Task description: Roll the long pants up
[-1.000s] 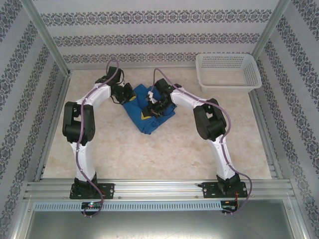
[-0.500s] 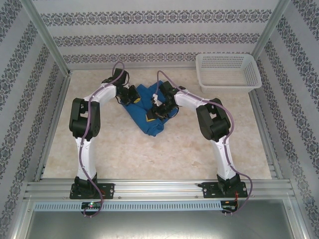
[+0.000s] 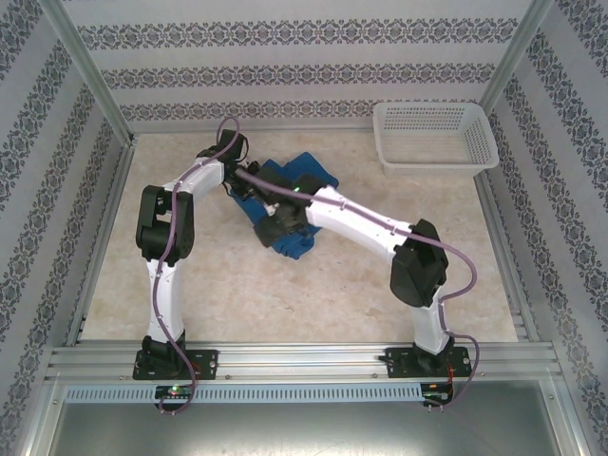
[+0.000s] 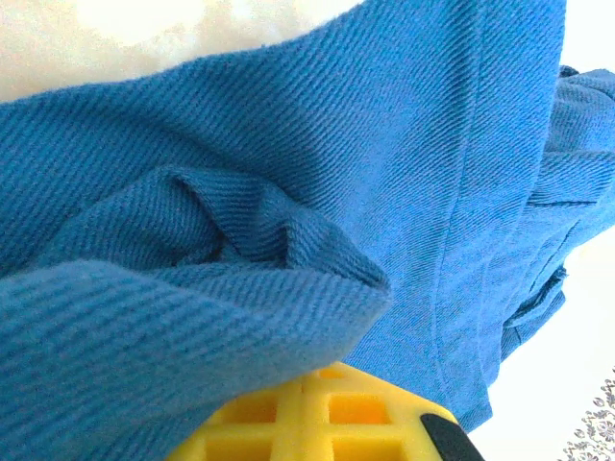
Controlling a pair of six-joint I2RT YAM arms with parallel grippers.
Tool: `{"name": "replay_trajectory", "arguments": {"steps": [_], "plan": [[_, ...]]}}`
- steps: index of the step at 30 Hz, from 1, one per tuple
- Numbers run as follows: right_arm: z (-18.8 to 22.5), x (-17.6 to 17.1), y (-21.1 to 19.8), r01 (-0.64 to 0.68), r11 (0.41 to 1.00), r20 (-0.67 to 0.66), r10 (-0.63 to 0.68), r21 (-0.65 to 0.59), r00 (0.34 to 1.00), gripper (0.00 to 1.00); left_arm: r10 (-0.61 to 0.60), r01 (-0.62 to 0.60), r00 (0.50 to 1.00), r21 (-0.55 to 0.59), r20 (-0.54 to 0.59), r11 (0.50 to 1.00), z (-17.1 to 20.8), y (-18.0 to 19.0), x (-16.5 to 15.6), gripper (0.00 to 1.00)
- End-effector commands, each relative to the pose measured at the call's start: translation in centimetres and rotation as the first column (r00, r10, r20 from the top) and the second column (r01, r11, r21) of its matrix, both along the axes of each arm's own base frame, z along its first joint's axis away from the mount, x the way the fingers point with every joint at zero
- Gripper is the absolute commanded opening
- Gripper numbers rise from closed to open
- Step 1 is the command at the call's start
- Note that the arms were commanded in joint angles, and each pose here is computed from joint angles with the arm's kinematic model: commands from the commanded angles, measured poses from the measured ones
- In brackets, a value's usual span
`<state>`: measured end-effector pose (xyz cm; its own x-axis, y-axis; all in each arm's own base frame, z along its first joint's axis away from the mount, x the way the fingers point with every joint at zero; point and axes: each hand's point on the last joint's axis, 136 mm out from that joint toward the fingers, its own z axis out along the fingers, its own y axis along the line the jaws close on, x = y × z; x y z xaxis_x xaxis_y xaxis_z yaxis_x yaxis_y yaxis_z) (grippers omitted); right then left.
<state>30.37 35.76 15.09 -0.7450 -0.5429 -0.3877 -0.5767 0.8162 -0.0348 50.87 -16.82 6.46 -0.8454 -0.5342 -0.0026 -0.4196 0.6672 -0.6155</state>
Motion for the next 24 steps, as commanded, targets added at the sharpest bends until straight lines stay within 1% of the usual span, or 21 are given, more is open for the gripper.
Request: {"name": "replay_trajectory", "arguments": {"steps": [1,3,5,6,8,14,16,20,24], "plan": [[-0.7,0.7,-1.5,0.009,0.963,0.183,0.042,-0.268,0.982,0.87,0.037,-0.034,0.998,0.063,-0.042,0.997,-3.3,1.1,0.1,0.0],[-1.8,0.4,-0.4,-0.023,0.929,0.214,0.109,-0.37,0.971,0.89,0.038,-0.036,0.998,0.064,-0.041,0.997,-3.2,1.2,0.0,0.0],[-2.6,0.8,0.1,-0.033,0.89,0.248,0.162,-0.456,0.955,0.95,0.036,-0.034,0.999,0.067,-0.039,0.997,-3.0,1.2,-0.1,0.0],[-3.0,1.2,0.2,-0.029,0.87,0.268,0.182,-0.491,0.946,0.97,0.034,-0.031,0.999,0.069,-0.037,0.997,-2.9,1.2,-0.2,0.0],[-3.9,1.9,0.5,-0.03,0.849,0.28,0.208,-0.528,0.937,0.98,0.034,-0.031,0.999,0.071,-0.037,0.997,-2.7,1.2,-0.3,0.0],[-6.1,3.7,1.2,-0.029,0.791,0.298,0.263,-0.611,0.917,0.98,0.035,-0.033,0.999,0.068,-0.034,0.997,-2.5,1.3,-0.3,0.0],[-6.3,4.4,1.4,-0.019,0.788,0.313,0.267,-0.616,0.912,0.98,0.034,-0.032,0.999,0.068,-0.034,0.997,-2.5,1.2,-0.4,0.0],[-6.7,5.7,2.0,-0.012,0.802,0.34,0.267,-0.597,0.902,0.98,0.032,-0.03,0.999,0.062,-0.028,0.998,-2.3,1.1,-0.4,0.0],[-8.2,7.2,1.9,-0.005,0.781,0.344,0.281,-0.625,0.896,0.98,0.028,-0.027,0.999,0.055,-0.02,0.998,-1.8,1.0,-0.3,0.0]]}}
